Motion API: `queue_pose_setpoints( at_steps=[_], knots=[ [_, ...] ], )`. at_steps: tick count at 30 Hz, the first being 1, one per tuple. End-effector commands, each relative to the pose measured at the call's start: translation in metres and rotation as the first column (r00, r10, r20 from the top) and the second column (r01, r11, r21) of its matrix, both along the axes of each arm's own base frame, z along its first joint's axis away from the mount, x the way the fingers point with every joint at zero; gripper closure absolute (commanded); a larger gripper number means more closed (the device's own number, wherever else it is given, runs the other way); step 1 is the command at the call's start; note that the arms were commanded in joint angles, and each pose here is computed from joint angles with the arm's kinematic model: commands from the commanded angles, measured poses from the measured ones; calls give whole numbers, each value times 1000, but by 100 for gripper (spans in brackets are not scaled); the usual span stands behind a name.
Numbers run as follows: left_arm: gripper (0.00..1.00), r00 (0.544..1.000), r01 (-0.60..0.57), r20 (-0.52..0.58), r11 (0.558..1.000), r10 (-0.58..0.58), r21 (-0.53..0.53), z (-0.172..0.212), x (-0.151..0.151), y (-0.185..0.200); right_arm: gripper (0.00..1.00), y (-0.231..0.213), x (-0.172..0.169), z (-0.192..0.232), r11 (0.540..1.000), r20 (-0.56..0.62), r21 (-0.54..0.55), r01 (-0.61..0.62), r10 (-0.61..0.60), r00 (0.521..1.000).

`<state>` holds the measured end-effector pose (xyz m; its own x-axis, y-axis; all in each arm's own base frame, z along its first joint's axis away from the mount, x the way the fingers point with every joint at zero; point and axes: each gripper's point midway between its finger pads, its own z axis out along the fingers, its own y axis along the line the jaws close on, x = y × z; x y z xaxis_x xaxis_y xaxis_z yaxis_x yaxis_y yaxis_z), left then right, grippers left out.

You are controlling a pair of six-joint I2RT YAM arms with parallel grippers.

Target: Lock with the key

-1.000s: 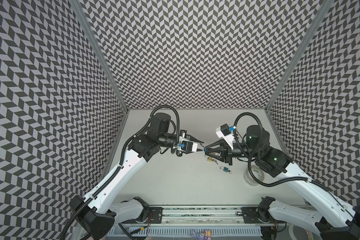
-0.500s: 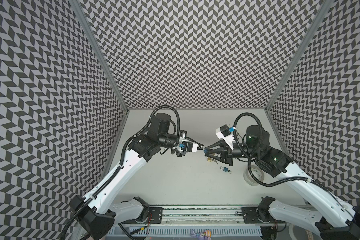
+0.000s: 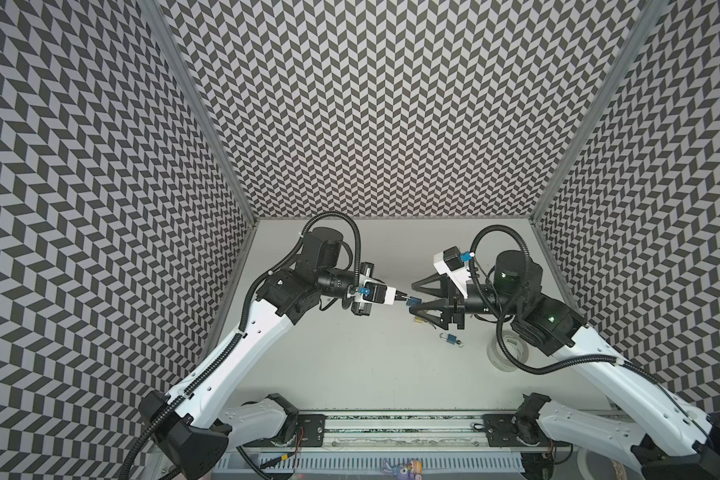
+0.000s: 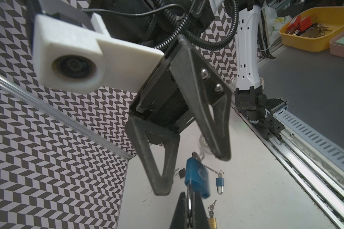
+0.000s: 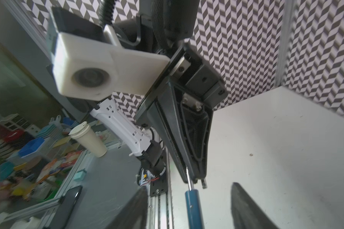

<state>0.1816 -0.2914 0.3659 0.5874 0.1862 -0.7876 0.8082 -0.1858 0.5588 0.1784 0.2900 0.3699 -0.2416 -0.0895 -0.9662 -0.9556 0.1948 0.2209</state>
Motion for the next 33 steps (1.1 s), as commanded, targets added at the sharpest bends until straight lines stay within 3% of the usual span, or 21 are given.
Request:
queue_pose_setpoints(
  at_steps=[1,4,6,11,14,19,27,33],
  knots=[
    [100,999,-40,-34,996,37,-80,26,1,3,16,-26,19,45,961,178,178,211,-242,954],
    [100,976,-110,-200,985,83,-130,39,9,5,15,-43,21,55,923,267,272,274,-346,900],
    [100,957,-127,-280,979,78,-161,43,8,6,15,-45,15,59,922,310,297,250,-340,888],
    [100,884,-166,-466,957,39,-236,58,-4,12,18,-30,-4,61,959,357,265,101,-194,913],
    [100,852,-151,-524,950,-14,-272,66,-19,18,19,-19,-13,60,974,365,227,11,-96,926],
    [100,828,-179,-561,943,-9,-280,64,-33,26,21,-5,-37,59,966,346,175,-189,120,931],
    [100,830,-160,-557,952,-14,-262,55,-40,27,33,4,-40,57,958,295,148,-247,196,935],
    [100,842,-147,-539,953,-20,-265,54,-39,25,42,14,-29,44,973,237,94,-210,183,954]
  ],
)
